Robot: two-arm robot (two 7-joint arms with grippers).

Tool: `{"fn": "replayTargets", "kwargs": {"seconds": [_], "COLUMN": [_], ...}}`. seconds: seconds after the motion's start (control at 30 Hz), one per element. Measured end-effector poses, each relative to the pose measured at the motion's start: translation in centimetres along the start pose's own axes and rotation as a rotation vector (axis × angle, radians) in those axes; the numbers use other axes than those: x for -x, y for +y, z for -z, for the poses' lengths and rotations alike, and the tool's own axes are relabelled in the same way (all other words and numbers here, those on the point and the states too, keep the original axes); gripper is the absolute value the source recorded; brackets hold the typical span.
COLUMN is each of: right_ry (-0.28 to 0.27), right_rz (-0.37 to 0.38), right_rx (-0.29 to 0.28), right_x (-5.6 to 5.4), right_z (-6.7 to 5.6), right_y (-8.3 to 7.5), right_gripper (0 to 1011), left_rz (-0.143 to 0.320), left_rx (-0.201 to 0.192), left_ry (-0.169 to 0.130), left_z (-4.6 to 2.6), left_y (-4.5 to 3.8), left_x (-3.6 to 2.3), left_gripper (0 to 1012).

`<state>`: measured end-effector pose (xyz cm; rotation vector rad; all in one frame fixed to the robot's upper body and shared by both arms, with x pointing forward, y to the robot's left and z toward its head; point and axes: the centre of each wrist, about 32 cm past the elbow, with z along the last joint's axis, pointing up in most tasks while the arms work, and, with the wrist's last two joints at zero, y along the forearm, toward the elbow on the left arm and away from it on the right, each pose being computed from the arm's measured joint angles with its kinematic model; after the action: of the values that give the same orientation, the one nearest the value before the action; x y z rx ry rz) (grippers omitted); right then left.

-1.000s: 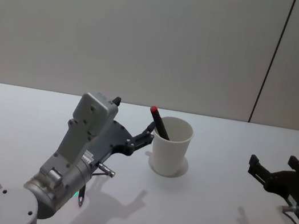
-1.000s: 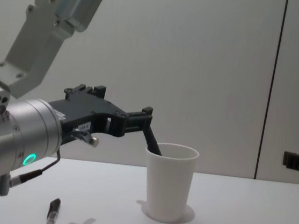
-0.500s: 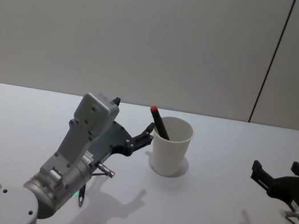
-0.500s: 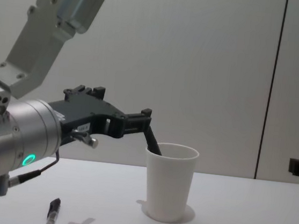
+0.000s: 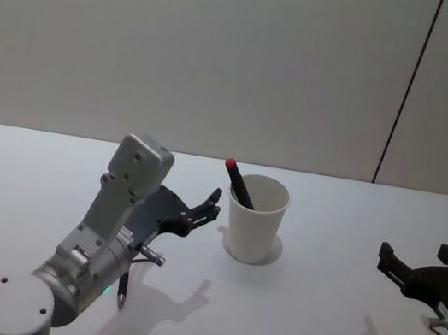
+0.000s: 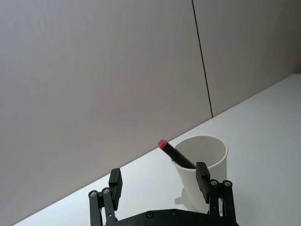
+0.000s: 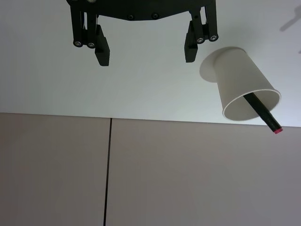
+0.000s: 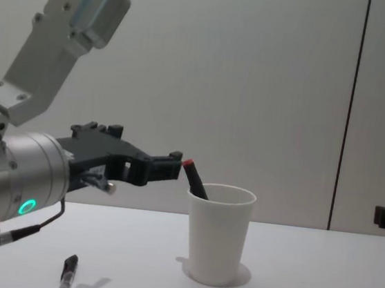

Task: Place the pen into the pen holder.

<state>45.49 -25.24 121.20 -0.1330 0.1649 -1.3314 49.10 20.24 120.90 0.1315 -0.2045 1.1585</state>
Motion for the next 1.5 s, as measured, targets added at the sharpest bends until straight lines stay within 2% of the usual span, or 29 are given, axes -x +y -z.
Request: {"fn": "replayTargets", "kwargs": {"seconds": [0.1, 0.43, 0.7, 0.93, 1.1, 1.23, 1.37, 1.5], "right_ry": [0.000, 0.000, 0.000, 0.000, 0.000, 0.000, 0.000, 0.000], "right_rz": [0.000, 0.001, 0.001, 0.001, 0.001, 0.001, 0.001, 0.001], "right_rx": [0.001, 0.002, 0.002, 0.003, 0.003, 0.003, 0.003, 0.003], "right_x": [0.0, 0.0, 0.0, 0.0, 0.0, 0.0, 0.0, 0.0], "right_z": [0.0, 0.0, 0.0, 0.0, 0.0, 0.0, 0.0, 0.0], "right_y": [0.0, -0.1, -0.1, -0.1, -0.1, -0.1, -0.1, -0.1], "right_gripper": [1002, 1002, 1002, 1002, 1002, 1002, 1001, 1002], "left_rz": [-0.008, -0.060, -0.103, -0.120, -0.128, -0.130, -0.128, -0.125], "left_rx": [-0.019, -0.119, -0.199, -0.252, -0.305, -0.340, -0.379, -0.399], "left_ry": [0.006, 0.024, 0.007, -0.006, -0.008, 0.004, 0.028, 0.040], "left_z": [-0.07, -0.48, -0.89, -1.32, -1.75, -2.06, -2.37, -2.42], "left_y": [0.07, 0.30, 0.41, 0.39, 0.29, 0.21, 0.19, 0.32], "left_x": [-0.13, -0.82, -1.42, -1.81, -2.07, -2.17, -2.23, -2.21], "left_gripper": [1004, 1004, 1004, 1004, 1004, 1004, 1004, 1004]}}
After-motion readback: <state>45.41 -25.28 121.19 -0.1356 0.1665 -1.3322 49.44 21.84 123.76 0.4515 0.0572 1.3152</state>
